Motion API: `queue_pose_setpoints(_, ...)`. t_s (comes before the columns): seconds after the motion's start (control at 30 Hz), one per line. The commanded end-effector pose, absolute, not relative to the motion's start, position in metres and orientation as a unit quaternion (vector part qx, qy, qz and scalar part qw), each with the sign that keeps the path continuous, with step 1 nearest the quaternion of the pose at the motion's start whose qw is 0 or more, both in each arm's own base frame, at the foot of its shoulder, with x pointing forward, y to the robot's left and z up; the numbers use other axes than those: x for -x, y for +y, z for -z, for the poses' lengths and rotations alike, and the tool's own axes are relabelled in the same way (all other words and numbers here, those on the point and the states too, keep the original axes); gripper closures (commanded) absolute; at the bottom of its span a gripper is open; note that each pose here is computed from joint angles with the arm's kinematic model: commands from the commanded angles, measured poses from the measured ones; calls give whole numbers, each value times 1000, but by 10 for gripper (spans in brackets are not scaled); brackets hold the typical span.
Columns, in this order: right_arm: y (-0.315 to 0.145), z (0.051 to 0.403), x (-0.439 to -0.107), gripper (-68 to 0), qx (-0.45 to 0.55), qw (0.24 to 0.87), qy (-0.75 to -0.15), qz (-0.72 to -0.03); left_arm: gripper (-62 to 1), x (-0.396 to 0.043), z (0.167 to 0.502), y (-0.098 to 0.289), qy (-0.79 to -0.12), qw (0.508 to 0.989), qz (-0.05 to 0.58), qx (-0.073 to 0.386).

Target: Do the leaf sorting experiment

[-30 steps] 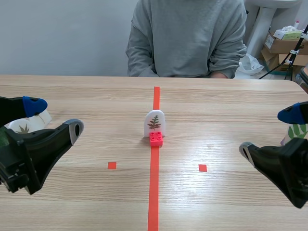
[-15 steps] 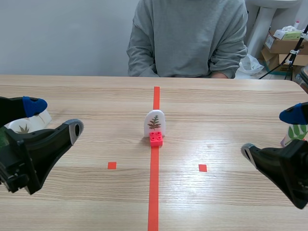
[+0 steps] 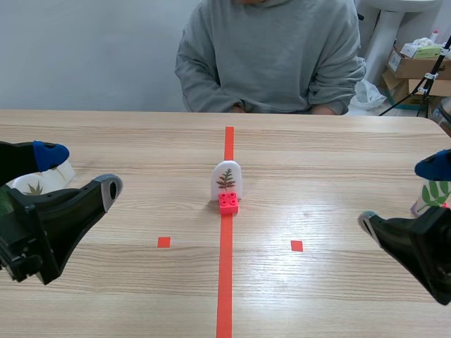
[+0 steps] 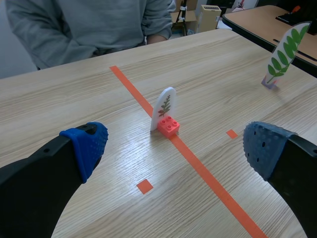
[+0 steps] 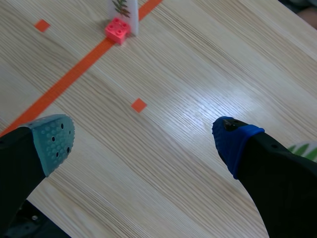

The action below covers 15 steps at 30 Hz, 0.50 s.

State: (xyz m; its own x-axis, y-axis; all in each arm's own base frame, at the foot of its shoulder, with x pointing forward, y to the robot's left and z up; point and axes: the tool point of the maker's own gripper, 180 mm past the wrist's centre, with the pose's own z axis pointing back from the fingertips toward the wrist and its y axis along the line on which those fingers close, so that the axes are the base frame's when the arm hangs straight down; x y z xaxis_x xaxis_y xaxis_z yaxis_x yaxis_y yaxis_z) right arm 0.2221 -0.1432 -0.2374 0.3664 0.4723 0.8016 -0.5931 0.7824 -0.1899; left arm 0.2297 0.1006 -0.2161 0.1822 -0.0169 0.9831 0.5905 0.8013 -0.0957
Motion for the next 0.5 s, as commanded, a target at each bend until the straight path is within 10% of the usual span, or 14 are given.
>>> queue_pose_setpoints(0.0,-151,231,-234,-569,-46,817,-474,-326,-585,-230,207,99,-615,721,208,240)
queue_pose_setpoints(0.47,-162,263,-338,-553,-44,800,-469,-371,-585,-230,210,99,-613,723,215,234)
